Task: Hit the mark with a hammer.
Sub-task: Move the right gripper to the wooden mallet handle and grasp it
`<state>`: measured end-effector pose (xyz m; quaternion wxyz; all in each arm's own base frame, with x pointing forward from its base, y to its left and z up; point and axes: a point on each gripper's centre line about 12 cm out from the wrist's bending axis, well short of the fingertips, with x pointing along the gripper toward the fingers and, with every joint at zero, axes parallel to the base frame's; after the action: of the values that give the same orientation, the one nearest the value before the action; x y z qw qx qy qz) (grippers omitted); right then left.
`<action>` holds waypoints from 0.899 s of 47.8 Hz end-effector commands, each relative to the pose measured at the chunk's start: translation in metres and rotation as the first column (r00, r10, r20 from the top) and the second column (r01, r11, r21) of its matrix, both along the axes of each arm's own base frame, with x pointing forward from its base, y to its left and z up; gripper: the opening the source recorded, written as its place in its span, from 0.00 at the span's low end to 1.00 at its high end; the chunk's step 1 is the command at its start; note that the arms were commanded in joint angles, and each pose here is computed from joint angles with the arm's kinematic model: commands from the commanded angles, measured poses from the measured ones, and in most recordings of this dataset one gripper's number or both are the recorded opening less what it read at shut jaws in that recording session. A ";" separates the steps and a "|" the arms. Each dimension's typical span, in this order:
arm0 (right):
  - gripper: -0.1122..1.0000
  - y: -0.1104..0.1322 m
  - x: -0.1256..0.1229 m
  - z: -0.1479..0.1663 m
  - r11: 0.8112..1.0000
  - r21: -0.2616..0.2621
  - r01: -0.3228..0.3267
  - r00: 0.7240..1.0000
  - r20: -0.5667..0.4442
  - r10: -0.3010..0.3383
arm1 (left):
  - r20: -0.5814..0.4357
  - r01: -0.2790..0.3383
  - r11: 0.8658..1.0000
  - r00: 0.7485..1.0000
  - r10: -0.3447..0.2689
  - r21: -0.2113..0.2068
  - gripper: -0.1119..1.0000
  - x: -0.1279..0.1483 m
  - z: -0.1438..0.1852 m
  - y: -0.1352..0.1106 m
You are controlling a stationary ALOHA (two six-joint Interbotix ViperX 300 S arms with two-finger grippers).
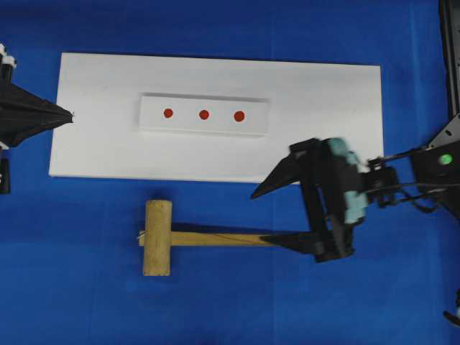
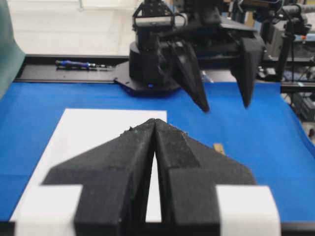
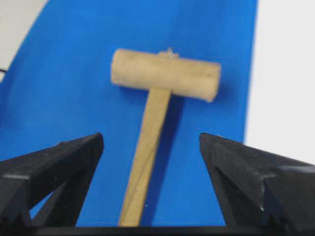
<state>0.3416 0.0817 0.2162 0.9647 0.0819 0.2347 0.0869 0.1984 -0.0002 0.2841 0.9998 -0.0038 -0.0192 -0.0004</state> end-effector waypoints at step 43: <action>0.91 0.028 0.063 -0.137 0.982 0.104 0.157 0.982 -0.120 -0.144 | -0.035 0.001 1.000 0.999 -0.002 -0.024 0.10 -0.001 -0.014 0.000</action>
<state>0.3988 0.1098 0.0720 0.9447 0.1530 0.2891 0.0231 0.1956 -0.0001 0.2668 0.9999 -0.0137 0.0023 0.0001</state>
